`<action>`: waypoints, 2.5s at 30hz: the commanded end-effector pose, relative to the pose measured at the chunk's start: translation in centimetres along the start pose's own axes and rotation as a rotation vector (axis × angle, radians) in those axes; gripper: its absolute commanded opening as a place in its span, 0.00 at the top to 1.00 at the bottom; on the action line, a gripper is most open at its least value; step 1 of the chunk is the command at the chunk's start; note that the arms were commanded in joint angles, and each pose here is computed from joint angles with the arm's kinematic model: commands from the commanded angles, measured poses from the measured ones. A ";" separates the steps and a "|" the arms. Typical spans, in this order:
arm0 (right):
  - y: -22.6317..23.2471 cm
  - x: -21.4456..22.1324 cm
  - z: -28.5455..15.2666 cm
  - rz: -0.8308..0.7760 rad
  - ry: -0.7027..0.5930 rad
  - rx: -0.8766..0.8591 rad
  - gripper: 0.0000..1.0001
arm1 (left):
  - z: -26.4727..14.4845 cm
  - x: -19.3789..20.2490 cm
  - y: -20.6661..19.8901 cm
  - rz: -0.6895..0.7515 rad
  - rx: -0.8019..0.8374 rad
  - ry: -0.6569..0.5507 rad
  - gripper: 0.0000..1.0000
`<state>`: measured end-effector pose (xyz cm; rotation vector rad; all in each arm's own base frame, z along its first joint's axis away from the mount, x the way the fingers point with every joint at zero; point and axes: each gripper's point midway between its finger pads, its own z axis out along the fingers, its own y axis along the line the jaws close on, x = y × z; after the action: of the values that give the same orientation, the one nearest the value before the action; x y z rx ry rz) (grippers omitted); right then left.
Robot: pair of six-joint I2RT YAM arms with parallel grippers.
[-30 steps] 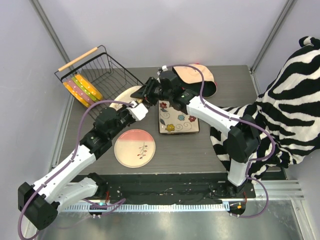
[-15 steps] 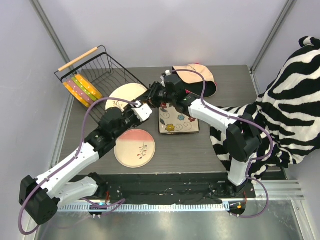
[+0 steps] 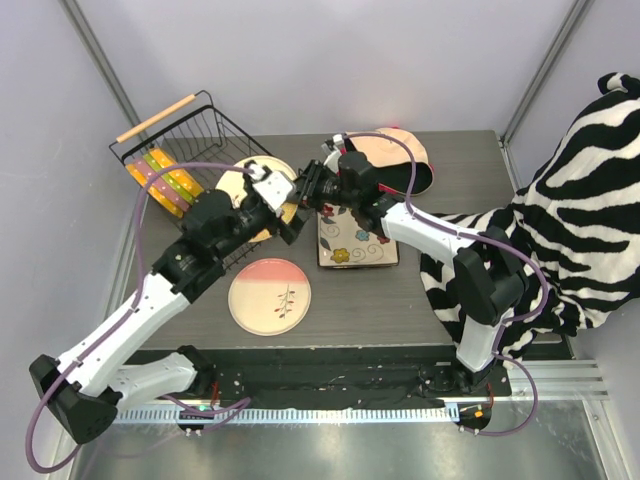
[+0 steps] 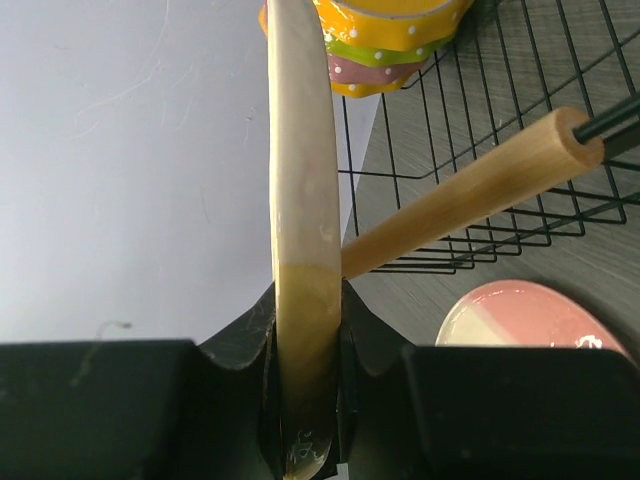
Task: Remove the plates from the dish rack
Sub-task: Place the plate at the center of the board.
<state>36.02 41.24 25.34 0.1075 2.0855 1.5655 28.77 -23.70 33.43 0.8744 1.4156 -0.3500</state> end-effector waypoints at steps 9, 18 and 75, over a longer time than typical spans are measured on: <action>9.7 -4.1 -3.2 -0.290 -0.108 -0.313 0.99 | -3.0 -5.5 7.6 -0.592 -0.165 -0.140 0.00; 12.4 -5.0 -6.8 -0.408 -0.138 -0.321 0.99 | -5.7 -2.8 12.9 -0.686 -0.396 -0.138 0.00; -6.8 7.9 -8.3 -0.220 0.058 0.038 0.99 | -3.2 2.2 12.9 -0.703 -0.404 -0.033 0.00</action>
<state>25.37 32.36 12.26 -0.0843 2.3308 1.3027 35.66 -12.61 34.72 0.0163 1.7021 -0.5745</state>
